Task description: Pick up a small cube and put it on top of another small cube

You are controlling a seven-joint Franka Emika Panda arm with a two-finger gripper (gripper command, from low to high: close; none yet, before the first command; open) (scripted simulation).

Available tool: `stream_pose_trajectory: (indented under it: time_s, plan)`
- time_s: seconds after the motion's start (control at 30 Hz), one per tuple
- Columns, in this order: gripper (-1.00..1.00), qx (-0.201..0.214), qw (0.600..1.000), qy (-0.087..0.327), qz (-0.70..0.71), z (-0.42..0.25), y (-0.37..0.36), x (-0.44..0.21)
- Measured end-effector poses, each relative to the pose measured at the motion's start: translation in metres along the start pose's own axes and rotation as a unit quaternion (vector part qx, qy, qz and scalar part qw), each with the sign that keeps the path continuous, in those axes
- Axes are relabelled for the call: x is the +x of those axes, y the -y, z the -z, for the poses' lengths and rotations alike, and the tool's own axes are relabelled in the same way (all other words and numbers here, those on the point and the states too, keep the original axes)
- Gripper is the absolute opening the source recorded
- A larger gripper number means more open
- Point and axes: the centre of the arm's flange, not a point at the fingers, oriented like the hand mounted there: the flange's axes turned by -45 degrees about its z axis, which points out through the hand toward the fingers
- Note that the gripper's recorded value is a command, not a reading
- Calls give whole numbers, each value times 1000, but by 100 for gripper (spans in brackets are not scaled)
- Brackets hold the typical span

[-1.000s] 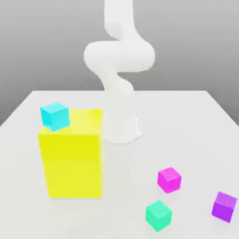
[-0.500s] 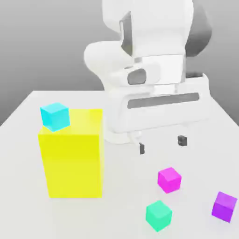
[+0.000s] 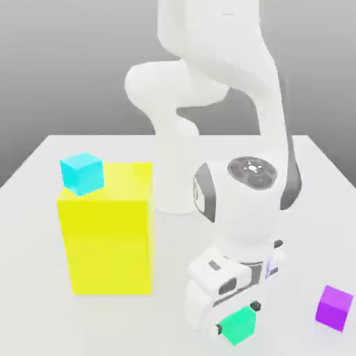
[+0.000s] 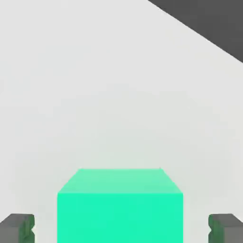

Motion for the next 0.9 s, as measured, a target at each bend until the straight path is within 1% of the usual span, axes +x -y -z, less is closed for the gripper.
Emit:
stream_pose_trajectory:
  time_s: [0.13,0.3,0.5,0.63,0.73,0.9]
  plan:
    - [-100,0,1000,0,0,-3,0,0]
    - [-100,0,1000,0,0,48,0,0]
    - [-100,18,999,-5,-39,89,65,-27]
    - [-100,13,997,-3,-76,105,99,-58]
    - [-100,2,995,0,-100,105,115,-78]
    - [-100,-2,994,0,-106,67,116,-81]
